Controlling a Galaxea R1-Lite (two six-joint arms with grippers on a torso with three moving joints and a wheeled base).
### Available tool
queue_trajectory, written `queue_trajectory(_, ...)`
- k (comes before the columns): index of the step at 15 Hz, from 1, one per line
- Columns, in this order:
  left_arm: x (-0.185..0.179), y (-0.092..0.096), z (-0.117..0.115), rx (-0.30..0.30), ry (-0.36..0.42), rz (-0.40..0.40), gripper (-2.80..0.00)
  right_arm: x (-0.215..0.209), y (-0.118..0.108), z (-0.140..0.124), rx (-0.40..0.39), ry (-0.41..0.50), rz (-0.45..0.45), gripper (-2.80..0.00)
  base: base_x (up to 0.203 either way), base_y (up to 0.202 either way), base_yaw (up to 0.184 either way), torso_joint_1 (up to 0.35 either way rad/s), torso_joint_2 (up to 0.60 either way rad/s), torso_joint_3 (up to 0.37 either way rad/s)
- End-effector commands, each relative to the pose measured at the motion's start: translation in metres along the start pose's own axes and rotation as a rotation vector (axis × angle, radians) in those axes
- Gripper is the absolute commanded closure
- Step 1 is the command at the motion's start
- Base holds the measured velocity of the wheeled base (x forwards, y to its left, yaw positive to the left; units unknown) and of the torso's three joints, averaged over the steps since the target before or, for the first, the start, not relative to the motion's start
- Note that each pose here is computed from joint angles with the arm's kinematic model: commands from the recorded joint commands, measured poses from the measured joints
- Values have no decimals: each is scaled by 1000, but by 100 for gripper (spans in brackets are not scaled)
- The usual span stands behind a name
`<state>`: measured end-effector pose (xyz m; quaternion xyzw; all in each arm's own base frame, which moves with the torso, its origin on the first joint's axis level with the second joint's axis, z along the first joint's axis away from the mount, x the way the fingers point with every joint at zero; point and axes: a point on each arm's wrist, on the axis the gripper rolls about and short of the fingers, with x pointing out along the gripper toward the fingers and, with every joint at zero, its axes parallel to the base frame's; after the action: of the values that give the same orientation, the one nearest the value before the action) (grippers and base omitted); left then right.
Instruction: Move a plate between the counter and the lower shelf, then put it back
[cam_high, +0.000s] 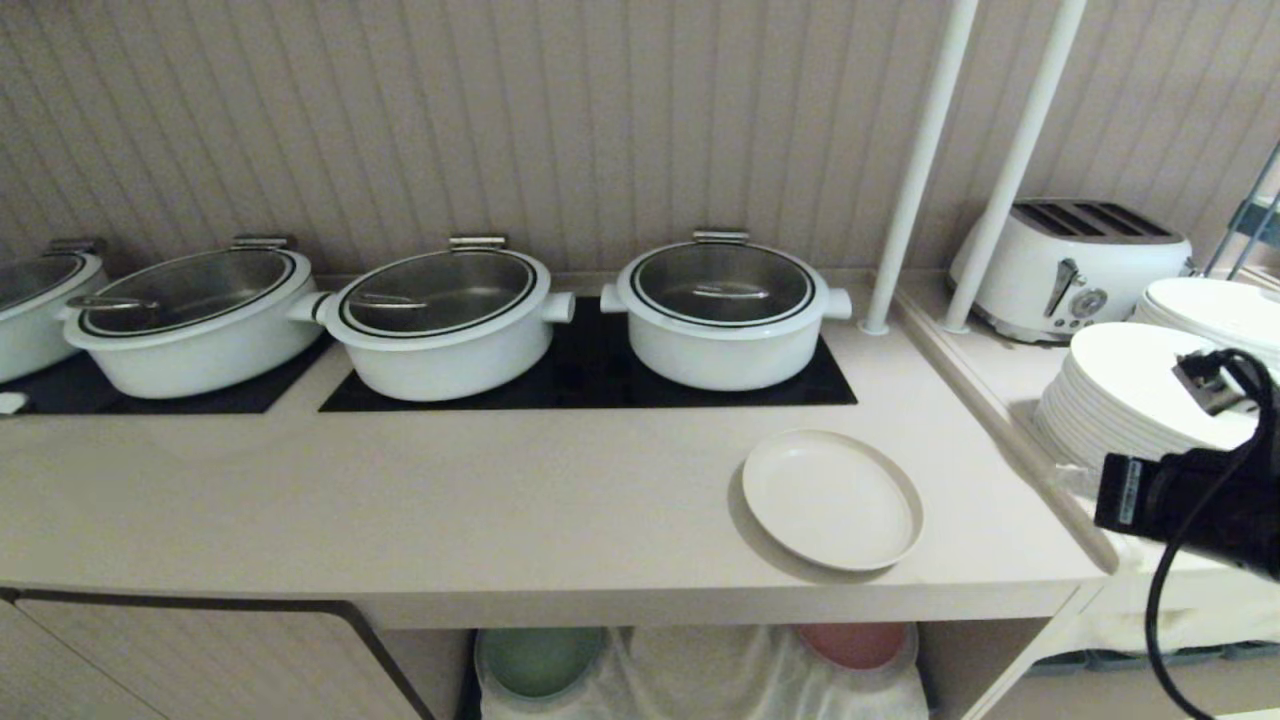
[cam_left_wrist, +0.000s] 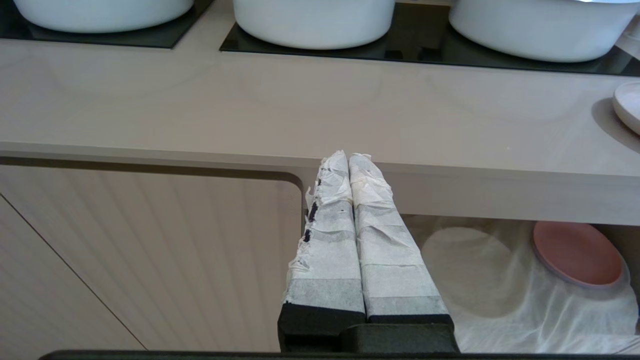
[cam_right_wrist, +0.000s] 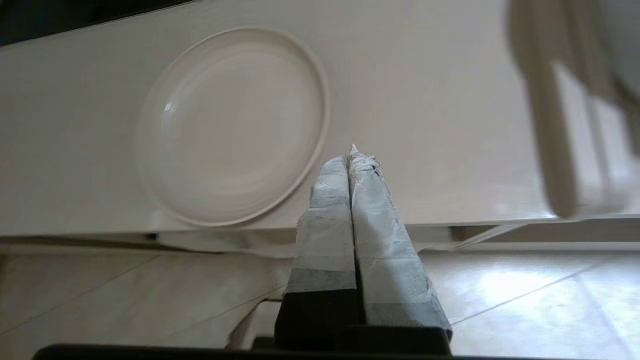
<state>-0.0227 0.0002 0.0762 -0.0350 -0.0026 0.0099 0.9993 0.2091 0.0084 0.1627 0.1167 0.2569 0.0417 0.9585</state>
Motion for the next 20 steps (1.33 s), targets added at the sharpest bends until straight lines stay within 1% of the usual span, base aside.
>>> queue_trajectory(1, 0, 0, 0, -1, -2, 0, 0, -10, 2, 1, -20, -32, 4, 0, 0, 0, 0, 0, 0, 0)
queue_trajectory(2, 0, 0, 0, -1, 0, -1, 0, -16, 2, -3, -28, -38, 7, 0, 0, 0, 0, 0, 0, 0)
queue_trajectory(4, 0, 0, 0, -1, -1, 0, 0, -31, 1, -20, -59, -35, 9, 0, 0, 0, 0, 0, 0, 0)
queue_trajectory(8, 0, 0, 0, -1, -2, 0, 0, -70, -7, -78, -214, -25, 13, 0, 0, 0, 0, 0, 0, 0)
queue_trajectory(9, 0, 0, 0, -1, -2, 0, 0, -78, -9, -93, -244, -27, 14, 0, 0, 0, 0, 0, 0, 0)
queue_trajectory(10, 0, 0, 0, -1, -2, 0, 0, -85, -11, -103, -263, -49, 17, 0, 0, 0, 0, 0, 0, 0)
queue_trajectory(13, 0, 0, 0, -1, -1, 0, 0, -101, -15, -124, -279, -106, 12, 0, 0, 0, 0, 0, 0, 0)
queue_trajectory(16, 0, 0, 0, -1, -1, 0, 0, -107, -19, -129, -253, -124, -39, 0, 0, 0, 0, 0, 0, 0)
queue_trajectory(20, 0, 0, 0, -1, 0, 0, 0, -121, -19, -143, -260, -162, -45, 0, 0, 0, 0, 0, 0, 0)
